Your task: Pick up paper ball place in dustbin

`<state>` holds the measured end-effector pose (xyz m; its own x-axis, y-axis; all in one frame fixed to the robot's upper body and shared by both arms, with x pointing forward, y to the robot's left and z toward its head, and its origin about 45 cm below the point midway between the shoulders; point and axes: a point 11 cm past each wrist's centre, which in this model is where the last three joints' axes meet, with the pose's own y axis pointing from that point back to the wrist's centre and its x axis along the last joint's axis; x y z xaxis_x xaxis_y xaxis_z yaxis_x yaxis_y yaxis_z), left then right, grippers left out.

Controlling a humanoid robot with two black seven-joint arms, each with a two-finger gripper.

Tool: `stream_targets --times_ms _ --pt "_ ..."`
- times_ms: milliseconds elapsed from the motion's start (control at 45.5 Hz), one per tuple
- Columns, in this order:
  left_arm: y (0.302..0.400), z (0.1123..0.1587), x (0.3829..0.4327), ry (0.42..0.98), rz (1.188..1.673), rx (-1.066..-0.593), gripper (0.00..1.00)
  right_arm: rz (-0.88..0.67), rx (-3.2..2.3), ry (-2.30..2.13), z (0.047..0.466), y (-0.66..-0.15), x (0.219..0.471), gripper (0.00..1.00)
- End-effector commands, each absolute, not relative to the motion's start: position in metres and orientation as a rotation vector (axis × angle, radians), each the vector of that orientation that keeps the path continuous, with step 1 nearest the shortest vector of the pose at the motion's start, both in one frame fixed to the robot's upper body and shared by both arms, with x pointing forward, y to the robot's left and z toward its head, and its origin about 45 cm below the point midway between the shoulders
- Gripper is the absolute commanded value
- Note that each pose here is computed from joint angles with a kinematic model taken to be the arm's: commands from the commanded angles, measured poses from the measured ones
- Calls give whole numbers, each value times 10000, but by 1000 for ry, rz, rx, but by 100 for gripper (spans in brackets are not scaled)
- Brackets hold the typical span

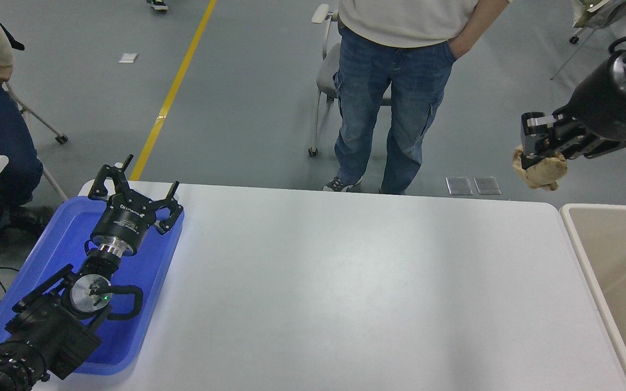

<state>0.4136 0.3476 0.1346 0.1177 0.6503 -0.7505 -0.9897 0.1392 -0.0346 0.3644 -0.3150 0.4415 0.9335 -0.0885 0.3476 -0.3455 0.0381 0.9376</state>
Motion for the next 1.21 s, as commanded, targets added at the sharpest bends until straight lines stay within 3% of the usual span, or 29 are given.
stream_targets --times_ms 0,198,418,615,791,923,1187 --pt "3476 1343 4134 672 1323 -630 100 112 1464 -463 4601 -3682 3456 0" --pt "3477 1342 4135 672 1325 -629 100 -72 1328 -591 4621 -4477 3070 0" --pt "3477 1342 4135 672 1325 -629 100 -256 1295 -668 4374 -5080 2637 0" --pt "3477 1342 4135 672 1325 -629 100 -353 1307 -742 4150 -5424 2446 0" --pt "3477 1342 4135 672 1325 -629 100 -387 1211 -794 3911 -5837 2477 0" --pt "3476 1348 4140 671 1324 -630 100 -354 1172 -827 3452 -6032 2718 0" --pt "3477 1342 4135 672 1325 -629 100 -310 1135 -935 2587 -6206 2783 0"
